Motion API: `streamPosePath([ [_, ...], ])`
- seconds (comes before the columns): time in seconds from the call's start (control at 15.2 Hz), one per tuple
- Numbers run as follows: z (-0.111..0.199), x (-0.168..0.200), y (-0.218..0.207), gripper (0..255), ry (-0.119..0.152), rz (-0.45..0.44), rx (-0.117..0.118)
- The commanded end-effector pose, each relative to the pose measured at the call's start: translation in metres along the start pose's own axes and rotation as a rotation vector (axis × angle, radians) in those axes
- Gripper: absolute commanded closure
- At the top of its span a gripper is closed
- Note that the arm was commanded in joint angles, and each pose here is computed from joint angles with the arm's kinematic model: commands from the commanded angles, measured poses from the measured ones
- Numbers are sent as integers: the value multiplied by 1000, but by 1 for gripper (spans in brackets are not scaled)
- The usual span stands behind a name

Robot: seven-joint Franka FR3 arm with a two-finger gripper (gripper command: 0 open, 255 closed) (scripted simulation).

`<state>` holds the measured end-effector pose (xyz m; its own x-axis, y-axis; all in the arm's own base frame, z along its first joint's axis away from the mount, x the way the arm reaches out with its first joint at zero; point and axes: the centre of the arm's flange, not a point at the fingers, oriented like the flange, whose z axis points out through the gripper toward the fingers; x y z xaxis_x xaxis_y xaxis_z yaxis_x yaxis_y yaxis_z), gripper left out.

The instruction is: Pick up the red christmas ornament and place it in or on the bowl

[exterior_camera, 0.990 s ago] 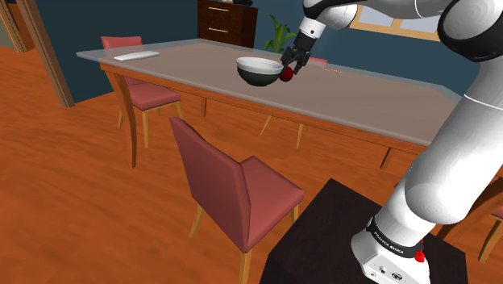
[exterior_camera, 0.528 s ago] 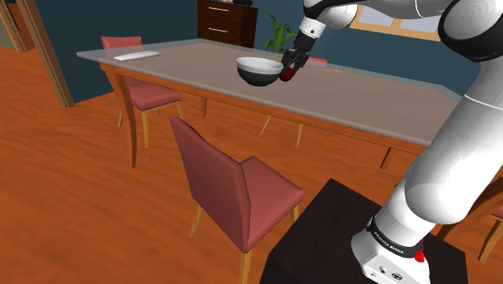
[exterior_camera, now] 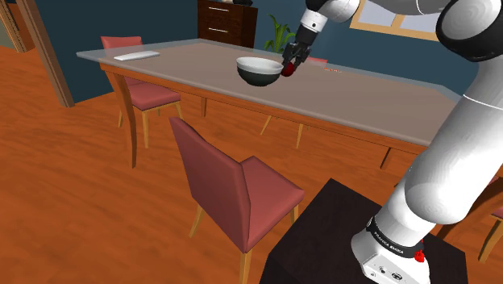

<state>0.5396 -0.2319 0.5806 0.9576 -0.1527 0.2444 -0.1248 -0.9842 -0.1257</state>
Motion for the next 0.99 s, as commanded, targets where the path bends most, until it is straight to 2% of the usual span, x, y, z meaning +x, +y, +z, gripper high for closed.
streamPosePath([
  [0.0, -10, 1, -2, 255, 0, 0, 0],
  [0.92, -81, 19, -12, 255, 0, 0, 0],
])
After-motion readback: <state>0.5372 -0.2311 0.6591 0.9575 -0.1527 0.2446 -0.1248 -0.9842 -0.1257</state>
